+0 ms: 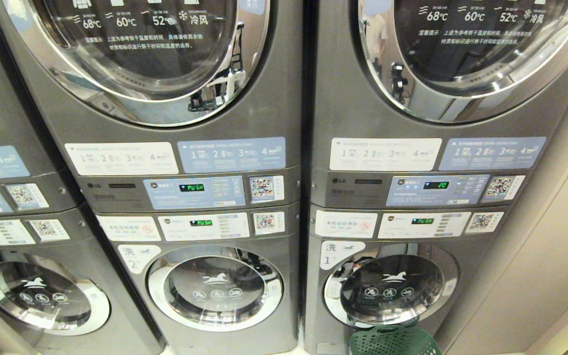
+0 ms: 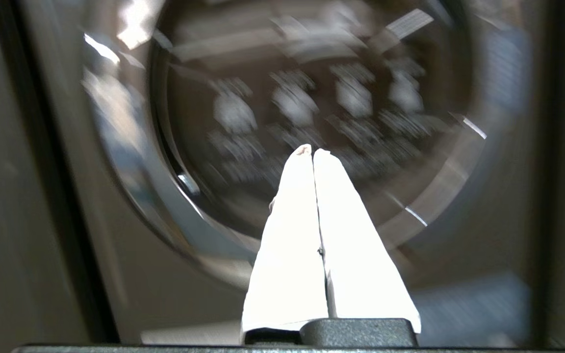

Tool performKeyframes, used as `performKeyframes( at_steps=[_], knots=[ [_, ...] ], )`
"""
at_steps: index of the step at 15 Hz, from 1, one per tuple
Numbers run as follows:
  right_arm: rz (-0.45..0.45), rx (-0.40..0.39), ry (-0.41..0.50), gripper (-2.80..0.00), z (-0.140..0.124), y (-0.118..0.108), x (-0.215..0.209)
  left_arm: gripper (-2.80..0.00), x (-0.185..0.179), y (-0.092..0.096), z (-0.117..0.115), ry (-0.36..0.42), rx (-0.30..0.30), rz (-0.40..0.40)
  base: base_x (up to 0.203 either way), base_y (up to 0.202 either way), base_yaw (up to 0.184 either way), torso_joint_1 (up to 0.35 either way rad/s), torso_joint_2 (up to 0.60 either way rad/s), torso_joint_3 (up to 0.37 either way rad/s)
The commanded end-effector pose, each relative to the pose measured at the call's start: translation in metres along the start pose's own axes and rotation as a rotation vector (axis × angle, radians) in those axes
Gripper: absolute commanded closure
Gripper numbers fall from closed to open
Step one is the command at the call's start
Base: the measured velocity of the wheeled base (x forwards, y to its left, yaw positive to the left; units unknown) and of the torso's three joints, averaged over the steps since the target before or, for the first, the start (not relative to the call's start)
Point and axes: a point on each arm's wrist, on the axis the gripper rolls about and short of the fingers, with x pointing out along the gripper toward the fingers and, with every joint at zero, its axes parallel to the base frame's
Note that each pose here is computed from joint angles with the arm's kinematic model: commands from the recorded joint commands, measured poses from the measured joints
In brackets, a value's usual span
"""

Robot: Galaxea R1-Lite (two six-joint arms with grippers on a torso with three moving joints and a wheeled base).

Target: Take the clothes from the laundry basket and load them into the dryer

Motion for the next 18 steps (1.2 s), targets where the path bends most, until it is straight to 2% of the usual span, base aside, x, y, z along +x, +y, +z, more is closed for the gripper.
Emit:
performKeyframes(
  at_steps=[1,3,5,6,7,8,9,11,12,13,14,16,17,18],
  knots=[
    [0.001,0.001,-0.001,0.00,0.000,0.000,0.000,0.00,-0.099,-0.033,0.025,-0.002,0.000,0.004,0.000,0.000,0.000,0.000,0.00,0.000],
    [0.001,0.001,-0.001,0.00,0.000,0.000,0.000,0.00,-0.169,-0.059,-0.011,0.167,-0.061,0.037,0.000,0.000,0.000,0.000,0.00,0.000],
    [0.000,0.000,0.001,0.00,0.000,0.000,0.000,0.00,-0.234,-0.083,-0.060,0.343,-0.116,0.085,0.000,0.000,0.000,0.000,0.00,0.000],
    [0.001,0.000,0.002,0.00,0.000,0.000,0.000,0.00,-0.257,-0.091,-0.089,0.444,-0.139,0.114,0.000,0.000,0.000,0.000,0.00,0.000],
    [0.000,0.005,0.001,0.00,0.000,0.000,0.000,0.00,-0.278,-0.098,-0.119,0.579,-0.154,0.182,0.000,0.000,0.000,0.000,0.00,0.000],
    [-0.001,0.010,0.001,0.00,0.000,0.000,0.000,0.00,-0.290,-0.102,-0.136,0.690,-0.153,0.225,0.000,0.000,0.000,0.000,0.00,0.000],
    [0.000,0.008,0.001,0.00,0.000,0.000,0.000,0.00,-0.292,-0.102,-0.139,0.708,-0.145,0.180,0.000,0.000,0.000,0.000,0.00,0.000],
    [0.005,0.007,0.002,0.00,0.000,0.000,0.000,0.00,-0.292,-0.103,-0.139,0.690,-0.143,-0.009,0.000,0.000,0.000,0.000,0.00,0.000],
    [0.009,0.007,0.000,0.00,0.000,0.000,0.000,0.00,-0.292,-0.103,-0.139,0.681,-0.140,-0.077,0.000,0.000,0.000,0.000,0.00,0.000],
    [0.007,0.012,0.000,0.00,0.000,0.000,0.000,0.00,-0.291,-0.103,-0.139,0.663,-0.132,-0.094,0.000,0.000,0.000,0.000,0.00,0.000],
    [0.002,0.008,0.000,0.00,0.000,0.000,0.000,0.00,-0.289,-0.101,-0.137,0.635,-0.113,-0.056,0.000,0.000,0.000,0.000,0.00,0.000],
    [-0.001,0.009,0.002,0.00,-0.001,0.000,0.000,0.00,-0.288,-0.097,-0.135,0.625,-0.049,0.081,0.000,0.000,0.000,0.000,0.00,0.000],
    [0.000,0.010,0.001,0.00,-0.001,0.000,0.000,0.00,-0.288,-0.097,-0.135,0.633,-0.053,0.125,0.000,0.000,0.000,0.000,0.00,0.000],
    [0.001,0.010,0.001,0.00,-0.001,0.000,0.000,0.00,-0.289,-0.097,-0.136,0.666,-0.085,0.106,0.000,0.000,0.000,0.000,0.00,0.000]
  ],
)
